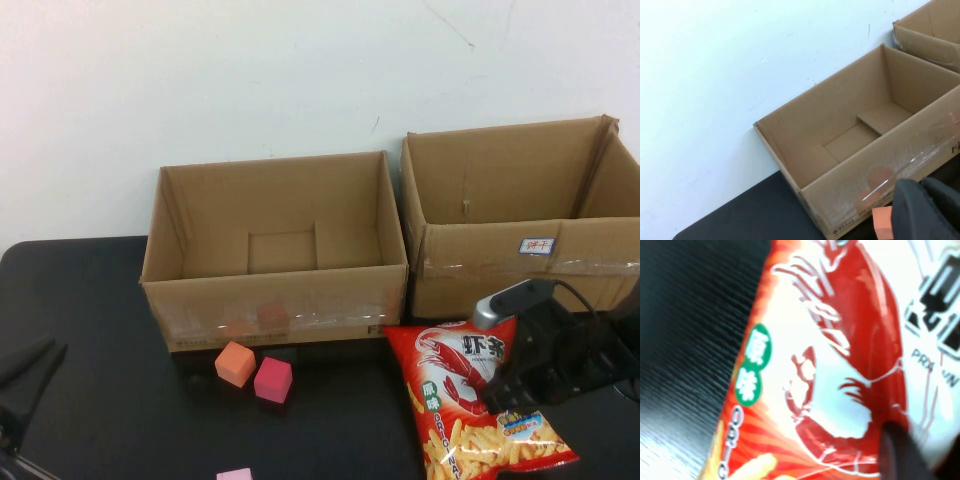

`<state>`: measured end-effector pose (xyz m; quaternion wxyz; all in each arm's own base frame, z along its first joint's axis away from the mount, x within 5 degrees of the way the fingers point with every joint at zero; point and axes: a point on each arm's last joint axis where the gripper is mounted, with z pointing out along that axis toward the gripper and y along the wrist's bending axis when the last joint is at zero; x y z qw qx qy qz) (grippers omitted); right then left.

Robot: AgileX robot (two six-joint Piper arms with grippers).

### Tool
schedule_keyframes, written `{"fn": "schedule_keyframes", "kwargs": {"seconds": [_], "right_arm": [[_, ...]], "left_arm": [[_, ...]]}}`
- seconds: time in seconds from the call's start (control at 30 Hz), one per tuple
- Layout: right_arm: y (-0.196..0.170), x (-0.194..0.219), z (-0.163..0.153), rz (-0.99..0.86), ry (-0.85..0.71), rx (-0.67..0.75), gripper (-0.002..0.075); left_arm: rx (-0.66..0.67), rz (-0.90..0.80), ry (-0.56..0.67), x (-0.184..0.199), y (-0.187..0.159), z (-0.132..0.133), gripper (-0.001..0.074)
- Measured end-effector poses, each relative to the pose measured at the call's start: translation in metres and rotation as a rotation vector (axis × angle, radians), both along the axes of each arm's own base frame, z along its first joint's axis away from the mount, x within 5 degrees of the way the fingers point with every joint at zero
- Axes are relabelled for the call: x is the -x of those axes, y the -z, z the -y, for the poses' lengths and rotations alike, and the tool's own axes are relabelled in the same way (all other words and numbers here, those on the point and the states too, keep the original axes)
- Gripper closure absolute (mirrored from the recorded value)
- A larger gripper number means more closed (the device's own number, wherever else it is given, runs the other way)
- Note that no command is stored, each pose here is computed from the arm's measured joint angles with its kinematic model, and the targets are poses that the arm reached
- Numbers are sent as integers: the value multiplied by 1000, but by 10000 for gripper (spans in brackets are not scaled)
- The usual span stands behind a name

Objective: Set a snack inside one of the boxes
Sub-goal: Pick up the potato chip, then place the potato chip in the potato chip box

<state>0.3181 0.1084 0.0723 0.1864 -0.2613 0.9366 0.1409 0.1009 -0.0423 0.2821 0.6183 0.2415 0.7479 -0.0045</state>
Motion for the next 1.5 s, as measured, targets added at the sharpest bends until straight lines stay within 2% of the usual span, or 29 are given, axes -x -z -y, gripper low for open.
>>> {"fn": "schedule_keyframes", "kwargs": {"seconds": [0.03, 0.1, 0.27, 0.53, 0.93, 1.13, 1.27, 1.5], "right_arm": [[-1, 0, 0, 0, 1, -4, 591], [-2, 0, 0, 4, 0, -6, 629], [-6, 1, -2, 5, -20, -16, 638], [-25, 11, -10, -38, -107, -109, 706], [-49, 31, -29, -123, -235, -237, 716], [-81, 36, -30, -68, -265, -278, 716], [-113, 44, -33, -11, -277, -353, 717], [-192, 25, -45, 271, -272, -554, 718]], "left_arm": [[-1, -1, -2, 0, 0, 0, 736], [-3, 0, -3, 0, 0, 0, 736], [-9, -4, -17, 0, 1, -2, 736], [-7, -7, -23, 0, 1, -2, 736], [-7, -7, -23, 0, 1, -2, 736], [-7, -7, -23, 0, 1, -2, 736], [-9, -6, -23, 0, 1, -2, 736], [-9, -6, -23, 0, 1, -2, 736]]}}
